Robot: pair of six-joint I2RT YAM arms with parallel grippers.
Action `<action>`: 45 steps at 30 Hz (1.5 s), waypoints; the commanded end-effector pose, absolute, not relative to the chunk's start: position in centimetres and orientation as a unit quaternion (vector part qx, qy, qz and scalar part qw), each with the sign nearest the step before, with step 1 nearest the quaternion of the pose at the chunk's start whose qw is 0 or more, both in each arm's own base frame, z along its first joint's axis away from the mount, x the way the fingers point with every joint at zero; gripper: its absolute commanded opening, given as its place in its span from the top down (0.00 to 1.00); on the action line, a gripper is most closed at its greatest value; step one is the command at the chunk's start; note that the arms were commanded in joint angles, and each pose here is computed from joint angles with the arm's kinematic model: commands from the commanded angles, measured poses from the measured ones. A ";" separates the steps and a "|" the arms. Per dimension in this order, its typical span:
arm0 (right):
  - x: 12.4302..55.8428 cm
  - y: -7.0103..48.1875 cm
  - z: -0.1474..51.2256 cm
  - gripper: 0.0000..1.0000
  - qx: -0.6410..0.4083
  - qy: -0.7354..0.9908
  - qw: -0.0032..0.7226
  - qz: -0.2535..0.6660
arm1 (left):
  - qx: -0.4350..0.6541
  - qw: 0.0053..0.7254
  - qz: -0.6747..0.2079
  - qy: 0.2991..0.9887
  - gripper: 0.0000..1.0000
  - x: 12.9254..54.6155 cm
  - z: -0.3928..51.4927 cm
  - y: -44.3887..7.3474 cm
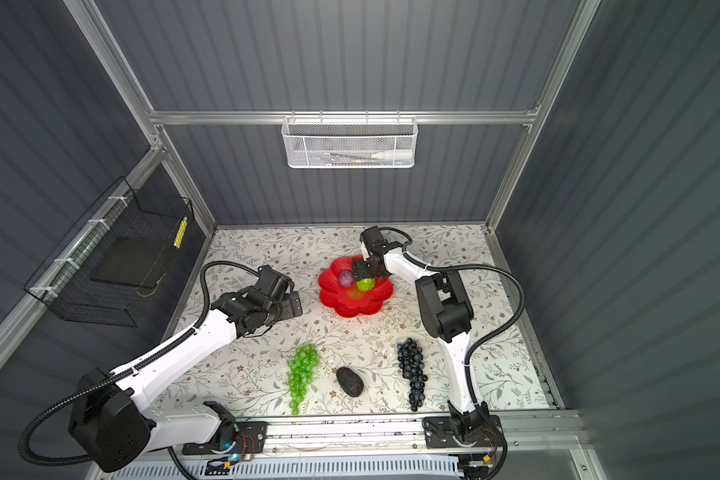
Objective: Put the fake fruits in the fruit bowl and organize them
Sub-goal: 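Lift the green fruit with the right gripper and release it in the bowl, then reach the left gripper to the dark brown oval fruit and grasp it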
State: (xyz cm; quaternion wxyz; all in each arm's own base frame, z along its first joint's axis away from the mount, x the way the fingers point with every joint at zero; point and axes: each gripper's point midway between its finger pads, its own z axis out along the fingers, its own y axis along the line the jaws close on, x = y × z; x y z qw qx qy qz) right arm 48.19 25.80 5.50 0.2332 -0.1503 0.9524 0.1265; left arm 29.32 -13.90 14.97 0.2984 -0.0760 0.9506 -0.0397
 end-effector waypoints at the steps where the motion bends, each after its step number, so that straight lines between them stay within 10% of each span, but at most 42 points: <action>1: 48.1 25.5 9.6 0.17 -0.160 0.941 0.267 0.132 | -0.050 0.272 -0.050 0.960 0.03 28.5 15.2 -14.5; 11: 42.6 24.5 17.1 0.16 -0.188 0.918 0.327 0.120 | 0.036 0.157 -0.157 0.974 0.06 25.1 12.5 -20.7; 23: 30.3 21.3 12.6 0.17 -0.182 0.937 0.275 0.120 | 0.130 0.044 -0.211 0.968 0.05 18.1 9.8 -28.7; 45: 30.9 20.1 11.0 0.17 -0.152 0.930 0.312 0.125 | 0.120 -0.043 -0.139 0.982 0.21 12.3 4.8 -32.3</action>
